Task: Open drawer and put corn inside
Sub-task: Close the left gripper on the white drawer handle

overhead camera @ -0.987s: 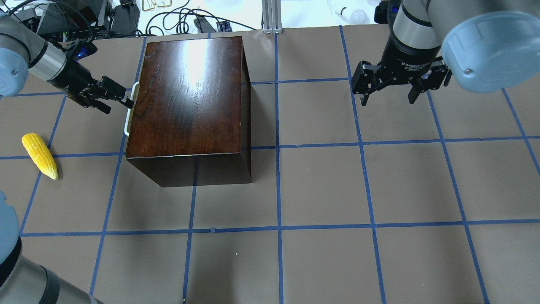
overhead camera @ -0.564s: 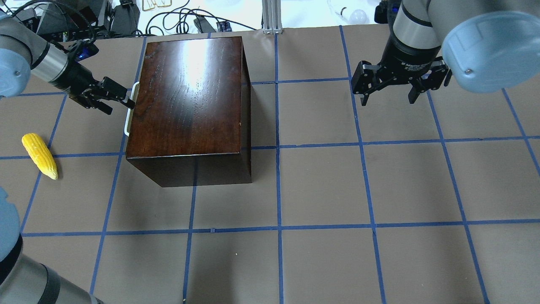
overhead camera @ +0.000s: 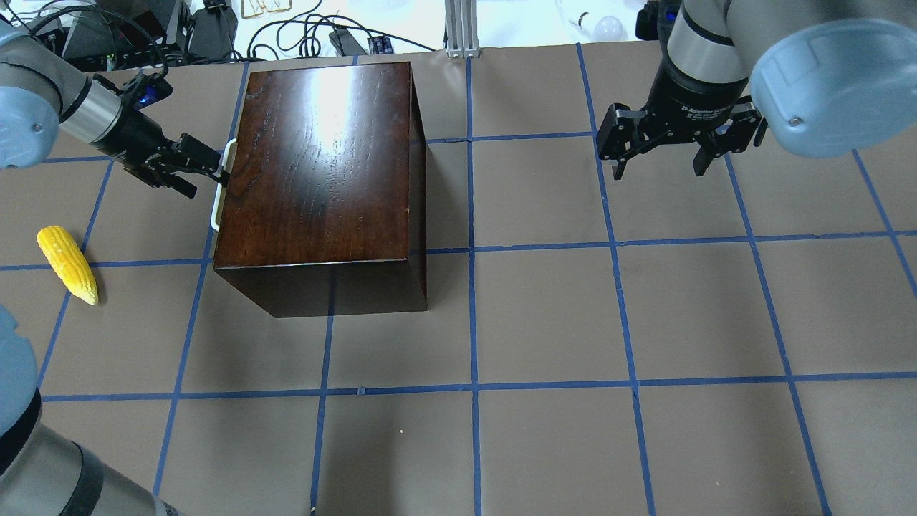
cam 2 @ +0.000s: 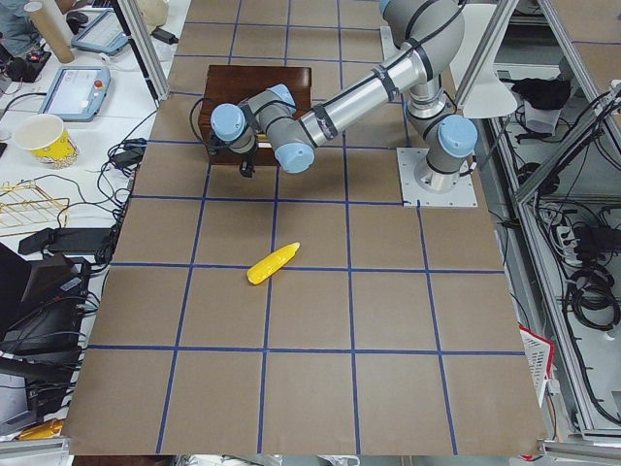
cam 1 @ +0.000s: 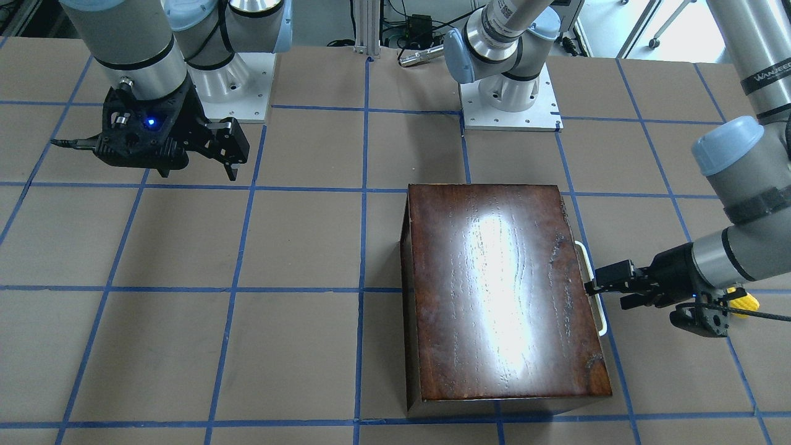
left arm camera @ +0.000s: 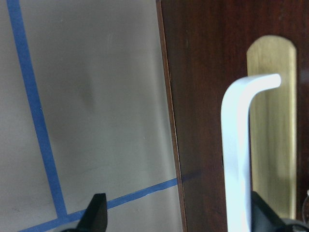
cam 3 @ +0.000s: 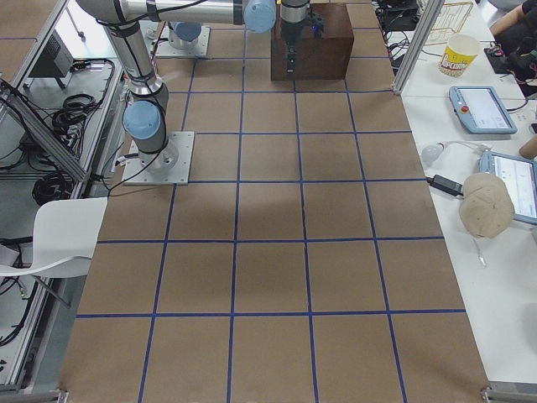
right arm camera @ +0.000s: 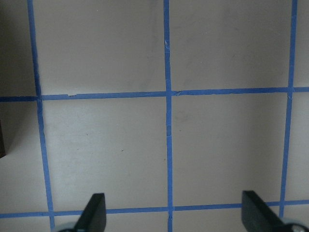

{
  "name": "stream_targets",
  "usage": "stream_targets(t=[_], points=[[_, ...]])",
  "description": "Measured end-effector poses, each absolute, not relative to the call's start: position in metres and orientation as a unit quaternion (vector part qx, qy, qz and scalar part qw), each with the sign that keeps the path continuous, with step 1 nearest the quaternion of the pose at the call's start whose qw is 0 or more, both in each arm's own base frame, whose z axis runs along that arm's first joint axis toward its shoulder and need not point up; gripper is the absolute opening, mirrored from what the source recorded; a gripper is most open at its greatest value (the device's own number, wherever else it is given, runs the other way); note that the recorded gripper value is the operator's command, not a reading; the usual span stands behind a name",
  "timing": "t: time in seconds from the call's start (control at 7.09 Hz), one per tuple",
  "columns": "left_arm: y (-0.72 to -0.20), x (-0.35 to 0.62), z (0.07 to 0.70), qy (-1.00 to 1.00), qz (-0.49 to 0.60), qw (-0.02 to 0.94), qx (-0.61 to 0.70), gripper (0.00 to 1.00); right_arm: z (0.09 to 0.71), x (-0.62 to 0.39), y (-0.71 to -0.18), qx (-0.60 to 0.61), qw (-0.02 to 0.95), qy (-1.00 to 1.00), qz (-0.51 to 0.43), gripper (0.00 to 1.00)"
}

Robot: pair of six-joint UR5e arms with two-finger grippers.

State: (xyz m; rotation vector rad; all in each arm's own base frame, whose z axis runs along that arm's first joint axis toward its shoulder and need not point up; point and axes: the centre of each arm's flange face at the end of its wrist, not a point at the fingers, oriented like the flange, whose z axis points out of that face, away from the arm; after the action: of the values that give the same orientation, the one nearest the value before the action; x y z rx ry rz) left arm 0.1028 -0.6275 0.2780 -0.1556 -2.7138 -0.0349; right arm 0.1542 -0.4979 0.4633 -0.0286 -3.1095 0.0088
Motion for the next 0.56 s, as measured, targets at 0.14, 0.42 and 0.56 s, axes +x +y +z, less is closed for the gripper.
stream_targets(t=[0.14, 0.42, 0.56], points=[[-0.6284, 0.1035, 0.2779, -0.976, -0.011, 0.208, -0.056, 1.00, 0.4633, 0.1542, -0.4979, -0.009, 0.016, -1.000, 0.003, 1.00], [-0.6304, 0.1053, 0.2787, -0.977, -0.009, 0.203, -0.061, 1.00, 0.4635, 0.1542, -0.4978, -0.009, 0.016, -1.000, 0.003, 1.00], [-0.6309, 0.1063, 0.2798, -0.978, -0.008, 0.201, -0.062, 1.00, 0.4635, 0.1542, -0.4978, -0.009, 0.016, -1.000, 0.003, 1.00]])
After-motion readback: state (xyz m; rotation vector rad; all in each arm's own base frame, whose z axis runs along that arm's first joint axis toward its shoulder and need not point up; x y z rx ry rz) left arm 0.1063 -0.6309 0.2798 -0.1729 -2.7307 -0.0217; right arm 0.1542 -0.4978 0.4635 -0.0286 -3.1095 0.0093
